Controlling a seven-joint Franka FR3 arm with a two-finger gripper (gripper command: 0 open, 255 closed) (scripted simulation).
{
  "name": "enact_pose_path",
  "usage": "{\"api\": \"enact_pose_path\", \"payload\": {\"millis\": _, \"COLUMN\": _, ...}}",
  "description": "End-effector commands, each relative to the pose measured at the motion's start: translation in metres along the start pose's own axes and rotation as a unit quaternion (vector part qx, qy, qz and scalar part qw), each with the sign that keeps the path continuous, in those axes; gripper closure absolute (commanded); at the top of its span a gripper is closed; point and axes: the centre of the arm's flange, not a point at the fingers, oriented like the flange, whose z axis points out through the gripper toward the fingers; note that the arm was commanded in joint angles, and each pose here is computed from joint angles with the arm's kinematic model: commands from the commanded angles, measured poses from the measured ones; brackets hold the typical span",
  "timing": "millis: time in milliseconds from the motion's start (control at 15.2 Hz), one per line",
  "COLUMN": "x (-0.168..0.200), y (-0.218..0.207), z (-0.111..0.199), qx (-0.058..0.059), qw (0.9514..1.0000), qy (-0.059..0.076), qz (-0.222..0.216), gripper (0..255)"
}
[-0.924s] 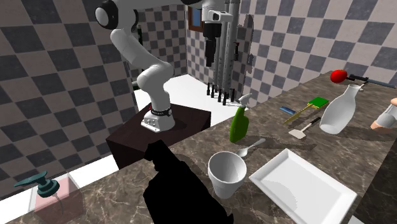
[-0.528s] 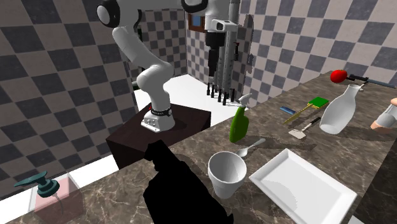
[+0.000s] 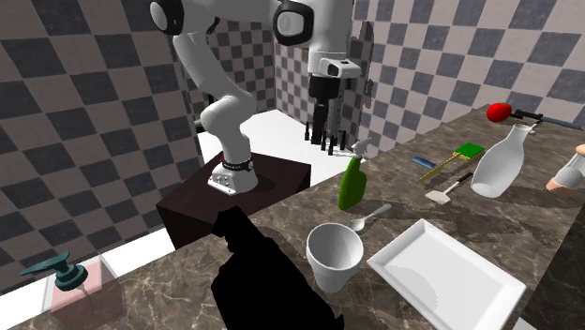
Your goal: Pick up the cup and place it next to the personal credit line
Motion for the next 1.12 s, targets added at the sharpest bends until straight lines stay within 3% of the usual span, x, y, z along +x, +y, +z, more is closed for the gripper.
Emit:
{"api": "enact_pose_path", "payload": {"millis": 0, "x": 0.009, "y": 0.02, "z": 0.016, "qx": -0.002, "qw": 1.0, "qy": -0.002, "qz": -0.002, "gripper": 0}}
{"api": "enact_pose_path", "payload": {"millis": 1056, "x": 0.074, "y": 0.172, "z": 0.131, "qx": -0.01, "qw": 0.9998, "qy": -0.017, "qz": -0.011, "gripper": 0}}
